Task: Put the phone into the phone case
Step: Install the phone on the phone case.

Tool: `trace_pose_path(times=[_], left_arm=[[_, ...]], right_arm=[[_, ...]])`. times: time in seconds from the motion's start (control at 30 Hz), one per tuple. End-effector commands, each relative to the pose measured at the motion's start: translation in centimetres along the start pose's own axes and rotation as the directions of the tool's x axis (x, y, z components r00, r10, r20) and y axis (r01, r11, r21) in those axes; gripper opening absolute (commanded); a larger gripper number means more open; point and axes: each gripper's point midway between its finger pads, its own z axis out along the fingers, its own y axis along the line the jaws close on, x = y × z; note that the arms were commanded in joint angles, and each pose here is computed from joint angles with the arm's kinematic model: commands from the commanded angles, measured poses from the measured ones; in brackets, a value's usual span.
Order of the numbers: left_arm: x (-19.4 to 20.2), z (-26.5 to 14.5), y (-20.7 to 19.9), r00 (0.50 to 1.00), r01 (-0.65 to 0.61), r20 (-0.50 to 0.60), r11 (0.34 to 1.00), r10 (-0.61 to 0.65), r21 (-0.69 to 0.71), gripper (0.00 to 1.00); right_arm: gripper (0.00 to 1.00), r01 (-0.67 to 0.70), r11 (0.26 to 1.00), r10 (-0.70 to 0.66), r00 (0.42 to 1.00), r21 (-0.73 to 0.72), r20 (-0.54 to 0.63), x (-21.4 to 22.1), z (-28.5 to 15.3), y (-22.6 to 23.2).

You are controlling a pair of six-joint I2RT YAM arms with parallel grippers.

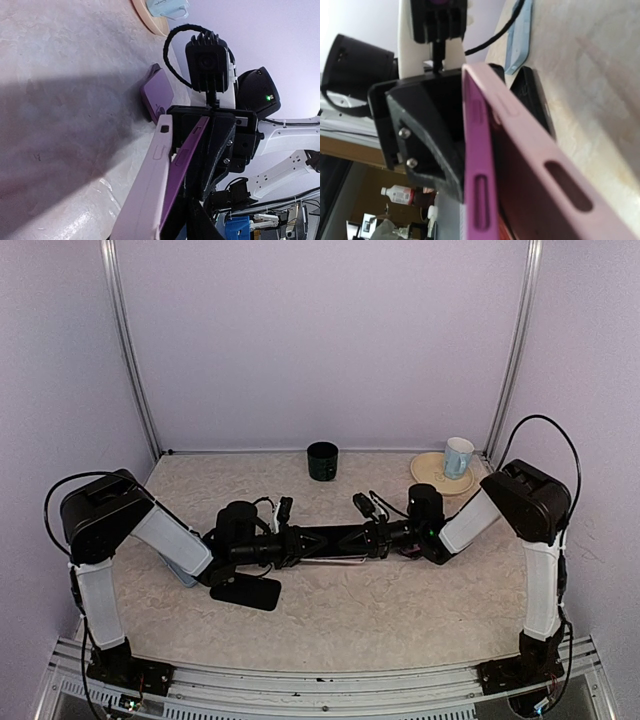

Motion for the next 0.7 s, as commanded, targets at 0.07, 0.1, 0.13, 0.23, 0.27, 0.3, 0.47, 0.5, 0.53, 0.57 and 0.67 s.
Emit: trace_pose_path(times=[0.07, 0.1, 0.13, 0.23, 0.27, 0.3, 0.47, 0.5, 0.53, 0.57, 0.67], left_arm=[[-0.2, 0.1, -3.6, 0.996, -0.091, 0.005, 0.986, 0.091, 0.137, 0.20], [-0.2, 0.1, -3.7, 0.996, -0.093, 0.005, 0.985, 0.094, 0.143, 0.20], [-0.2, 0.1, -3.9, 0.995, -0.096, 0.004, 0.984, 0.097, 0.149, 0.19], [-0.2, 0.0, -4.2, 0.995, -0.101, 0.006, 0.981, 0.101, 0.163, 0.15], [-0.1, 0.0, -4.2, 0.995, -0.099, 0.004, 0.981, 0.100, 0.164, 0.14], [-0.1, 0.0, -4.3, 0.995, -0.101, 0.004, 0.981, 0.101, 0.169, 0.12], [-0.2, -0.1, -4.5, 0.995, -0.099, 0.008, 0.980, 0.099, 0.175, 0.00], [-0.2, -0.1, -4.5, 0.995, -0.096, 0.007, 0.980, 0.097, 0.175, 0.00], [-0.2, -0.1, -4.5, 0.995, -0.097, 0.007, 0.979, 0.097, 0.177, 0.00], [-0.1, -0.1, -4.5, 0.995, -0.097, 0.007, 0.979, 0.098, 0.178, 0.00], [-0.1, -0.2, -4.6, 0.995, -0.098, 0.009, 0.978, 0.098, 0.183, 0.00]], right_arm=[[0.00, 0.009, 1.000, -0.009, 1.000, -0.006, -0.014, 0.3, -0.1, 0.9], [0.00, 0.011, 1.000, -0.011, 1.000, -0.007, -0.014, 0.3, -0.1, 1.0], [0.00, 0.013, 1.000, -0.013, 1.000, -0.008, -0.014, 0.3, -0.1, 1.1], [0.00, 0.019, 1.000, -0.020, 1.000, -0.012, -0.015, 0.2, -0.1, 1.4], [0.00, 0.022, 1.000, -0.023, 1.000, -0.013, -0.015, 0.1, -0.1, 1.5], [0.00, 0.026, 1.000, -0.027, 1.000, -0.014, -0.016, 0.0, -0.2, 1.7], [0.09, 0.034, 0.999, -0.034, 0.999, -0.014, -0.018, -0.1, -0.2, 2.0], [0.13, 0.032, 0.999, -0.033, 0.999, -0.012, -0.020, 0.0, -0.2, 2.0], [0.15, 0.032, 0.999, -0.033, 0.999, -0.011, -0.021, 0.0, -0.2, 2.0], [0.17, 0.032, 0.999, -0.032, 0.999, -0.012, -0.023, 0.0, -0.2, 2.0], [0.23, 0.031, 0.999, -0.031, 0.999, -0.013, -0.029, 0.1, -0.3, 2.2]])
